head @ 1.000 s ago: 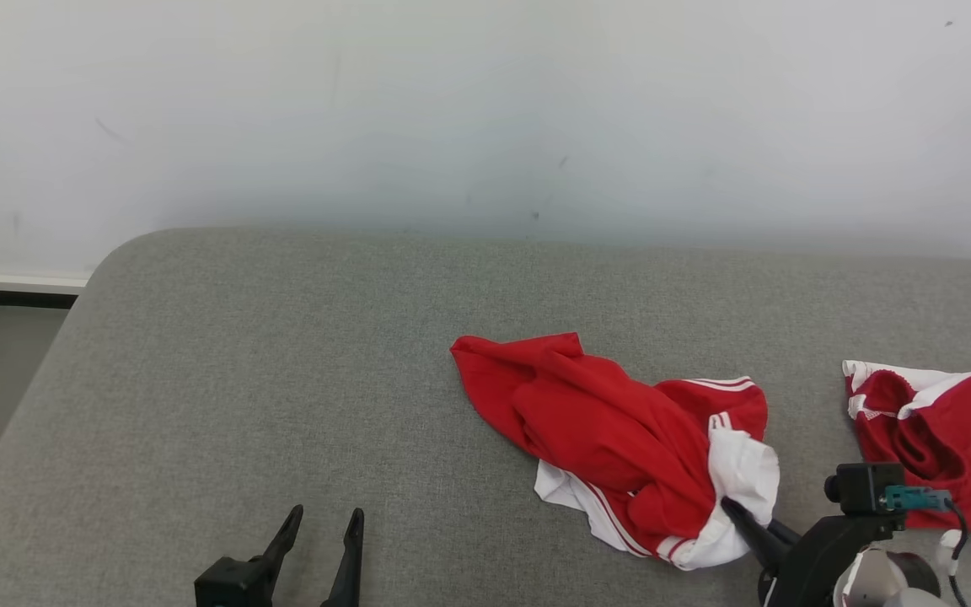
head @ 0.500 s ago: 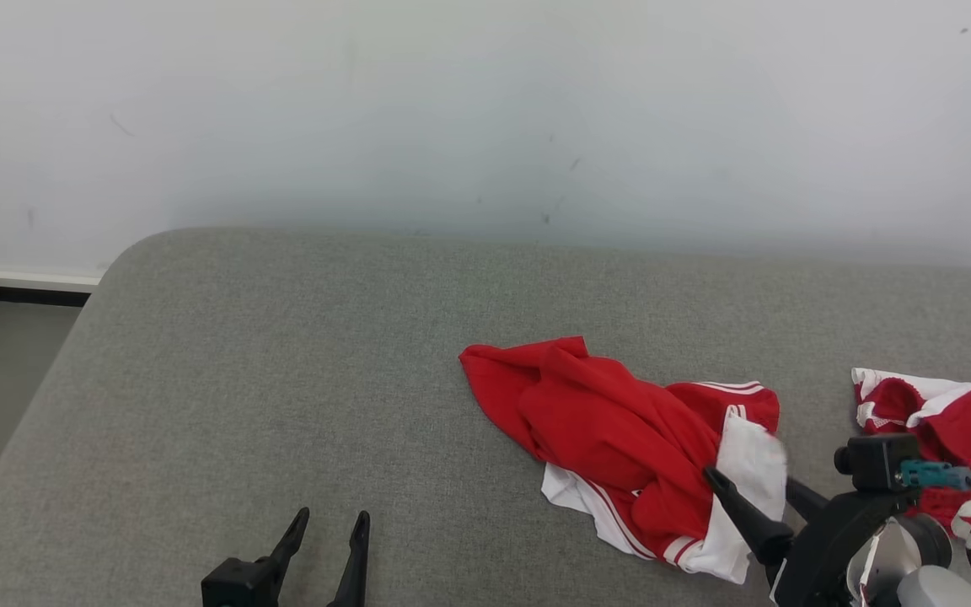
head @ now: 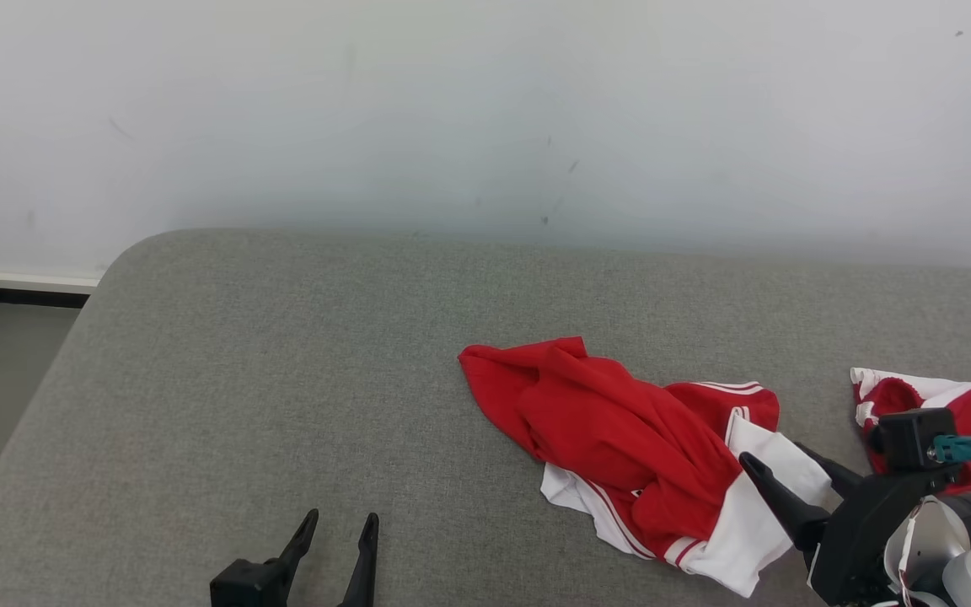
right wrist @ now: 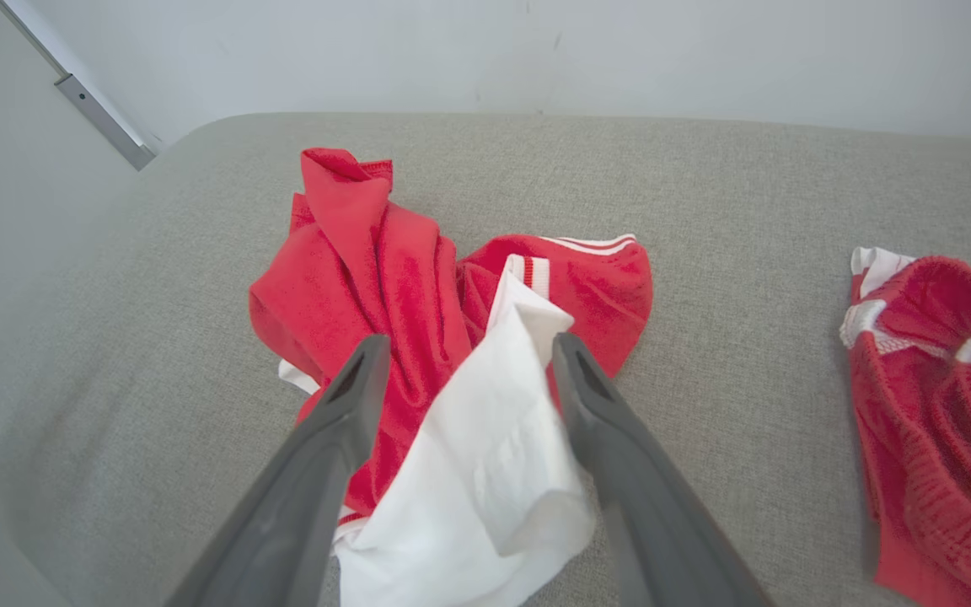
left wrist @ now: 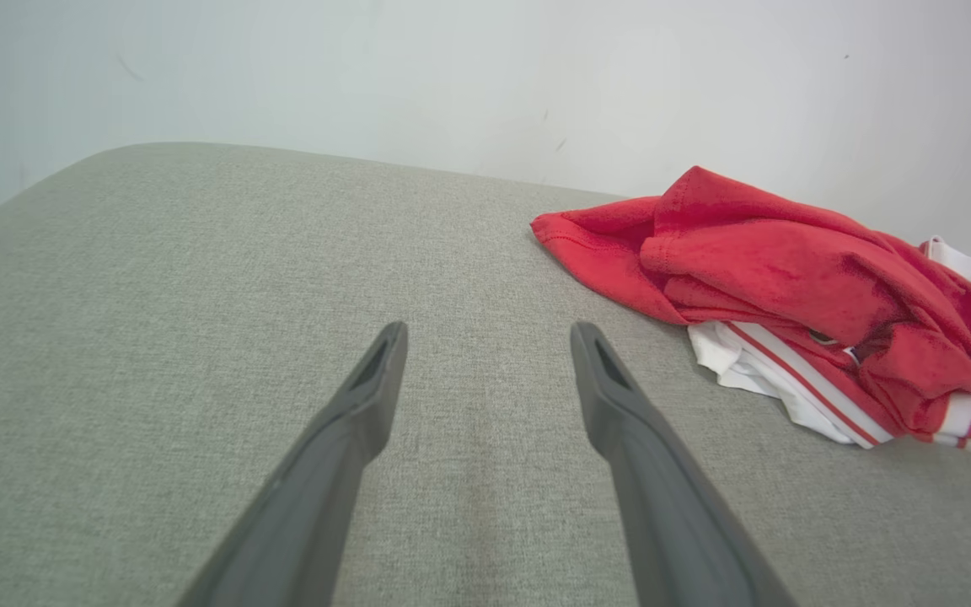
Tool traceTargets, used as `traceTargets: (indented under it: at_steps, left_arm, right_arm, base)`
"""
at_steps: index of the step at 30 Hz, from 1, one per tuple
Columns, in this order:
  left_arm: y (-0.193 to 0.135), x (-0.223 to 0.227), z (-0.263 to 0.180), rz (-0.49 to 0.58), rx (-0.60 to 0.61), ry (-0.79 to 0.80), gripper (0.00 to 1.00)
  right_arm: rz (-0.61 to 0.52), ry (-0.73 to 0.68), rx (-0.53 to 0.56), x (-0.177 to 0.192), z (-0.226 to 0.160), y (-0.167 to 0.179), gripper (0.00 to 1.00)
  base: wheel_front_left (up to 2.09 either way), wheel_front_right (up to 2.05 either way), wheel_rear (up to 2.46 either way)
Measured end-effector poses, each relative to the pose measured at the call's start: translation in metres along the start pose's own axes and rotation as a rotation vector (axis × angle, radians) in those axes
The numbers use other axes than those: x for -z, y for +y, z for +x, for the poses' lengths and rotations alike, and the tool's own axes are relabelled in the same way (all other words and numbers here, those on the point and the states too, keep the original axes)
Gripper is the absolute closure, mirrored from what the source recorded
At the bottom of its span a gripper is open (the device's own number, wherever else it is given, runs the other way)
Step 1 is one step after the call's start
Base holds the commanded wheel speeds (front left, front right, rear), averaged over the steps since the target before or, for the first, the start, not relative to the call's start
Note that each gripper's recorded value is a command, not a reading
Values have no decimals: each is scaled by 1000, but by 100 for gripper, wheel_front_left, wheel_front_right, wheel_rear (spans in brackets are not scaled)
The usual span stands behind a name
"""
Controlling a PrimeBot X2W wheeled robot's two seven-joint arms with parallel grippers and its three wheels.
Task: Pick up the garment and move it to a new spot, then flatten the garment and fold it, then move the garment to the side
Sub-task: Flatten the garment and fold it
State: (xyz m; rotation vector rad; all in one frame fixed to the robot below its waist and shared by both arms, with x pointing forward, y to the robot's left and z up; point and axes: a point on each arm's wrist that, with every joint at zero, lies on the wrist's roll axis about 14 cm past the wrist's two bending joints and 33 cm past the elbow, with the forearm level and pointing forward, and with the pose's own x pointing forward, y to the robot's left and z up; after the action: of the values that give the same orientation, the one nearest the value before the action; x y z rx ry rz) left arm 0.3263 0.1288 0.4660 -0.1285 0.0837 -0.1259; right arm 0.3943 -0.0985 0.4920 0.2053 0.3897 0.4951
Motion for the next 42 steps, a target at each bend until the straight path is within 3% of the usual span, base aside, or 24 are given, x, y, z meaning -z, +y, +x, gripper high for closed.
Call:
traceTargets:
  at_steps: [4,6,8,22,28,36,42]
  left_arm:
    - [3,2,-1,-2,-11,5,0]
    - [5,2,-1,-2,-15,6,0]
    - [5,2,-1,-3,-18,7,0]
    - [4,5,3,-7,-14,17,0]
    - [-5,-3,13,7,30,-2,0]
    - [-45,-40,45,81,223,-87,0]
    - [-77,-55,77,122,389,-52,0]
  right_arm:
    - [6,61,23,12,1,-4,0]
    - [2,82,36,15,0,-8,8]
    - [1,105,46,19,-1,-10,100]
    - [83,51,73,-2,-9,-17,100]
    - [147,66,133,13,-26,-33,100]
    - [228,49,175,25,-48,-37,100]
    - [236,48,177,25,-51,-37,100]
  base:
    - [0,0,0]
    - [0,0,0]
    - [0,0,0]
    - [0,0,0]
    - [0,0,0]
    - [0,0,0]
    - [0,0,0]
